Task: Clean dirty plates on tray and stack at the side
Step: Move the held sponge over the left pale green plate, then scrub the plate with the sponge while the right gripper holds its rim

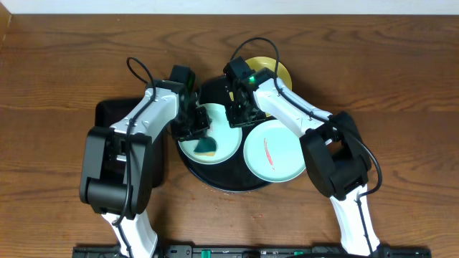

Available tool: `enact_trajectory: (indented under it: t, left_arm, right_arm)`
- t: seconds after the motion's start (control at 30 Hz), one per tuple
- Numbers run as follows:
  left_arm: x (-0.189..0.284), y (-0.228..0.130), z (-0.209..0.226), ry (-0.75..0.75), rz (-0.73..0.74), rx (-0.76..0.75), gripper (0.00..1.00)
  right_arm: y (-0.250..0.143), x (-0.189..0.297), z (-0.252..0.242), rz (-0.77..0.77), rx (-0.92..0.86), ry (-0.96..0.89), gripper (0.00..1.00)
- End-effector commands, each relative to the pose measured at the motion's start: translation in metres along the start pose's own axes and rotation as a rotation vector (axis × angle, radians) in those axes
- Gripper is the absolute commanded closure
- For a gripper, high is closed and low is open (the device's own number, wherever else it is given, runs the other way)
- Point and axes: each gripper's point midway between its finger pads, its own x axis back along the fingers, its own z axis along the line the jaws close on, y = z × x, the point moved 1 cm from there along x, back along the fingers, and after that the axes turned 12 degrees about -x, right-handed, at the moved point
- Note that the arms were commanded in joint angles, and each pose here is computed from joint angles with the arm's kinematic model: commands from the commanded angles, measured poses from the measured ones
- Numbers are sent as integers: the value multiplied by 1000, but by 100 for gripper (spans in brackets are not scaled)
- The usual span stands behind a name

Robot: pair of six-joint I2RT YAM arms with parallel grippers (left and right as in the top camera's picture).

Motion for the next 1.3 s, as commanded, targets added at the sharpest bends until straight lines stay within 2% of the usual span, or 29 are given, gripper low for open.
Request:
enact_trajectory:
  t: [0.0, 0.13, 0.2, 0.23, 0.33, 0.43, 0.6, 0.67, 0.7, 0.73, 0.83, 0.93, 1.07, 1.27]
  left_arm:
    - [-5, 0, -21, -124, 27, -44, 93]
    - [-5, 23, -10, -64, -72, -71, 93]
    - [-3, 39, 7, 41, -142, -60, 93]
    - [1, 49, 26, 158, -197, -22, 93]
    - [5, 51, 44, 272, -215, -1, 93]
    - [6, 39, 53, 318, -169, 10, 93]
    - [4, 11, 57, 336, -47, 27, 92]
    - [2, 0, 51, 301, 1, 29, 92]
    - [0, -5, 44, 260, 29, 14, 93]
    - [-3, -12, 26, 147, 68, -45, 93]
    - [-5, -16, -6, -59, 91, -146, 93]
    - [-3, -11, -23, -159, 65, -185, 93]
    - [-4, 5, -26, -166, -3, -214, 92]
    - [-1, 45, 18, 129, -173, -118, 92]
  right_arm:
    - [0, -11, -11, 15, -29, -28, 99]
    - [0, -11, -11, 17, -29, -29, 99]
    - [0, -11, -11, 18, -29, -30, 99]
    - [0, -11, -11, 18, -29, -30, 99]
    - [0, -11, -11, 18, -29, -30, 99]
    - [-1, -11, -11, 19, -30, -31, 99]
    - [-1, -11, -11, 19, -30, -30, 99]
    - [0, -11, -11, 19, -30, -30, 99]
    - [0, -11, -11, 18, -30, -30, 99]
    - [0, -11, -11, 18, -30, -30, 99]
    - [0, -11, -11, 19, -30, -30, 99]
    - [-1, -11, -11, 19, -30, -31, 99]
    - [-1, -11, -11, 19, -30, -31, 99]
    - [-1, -11, -11, 19, -30, -31, 99]
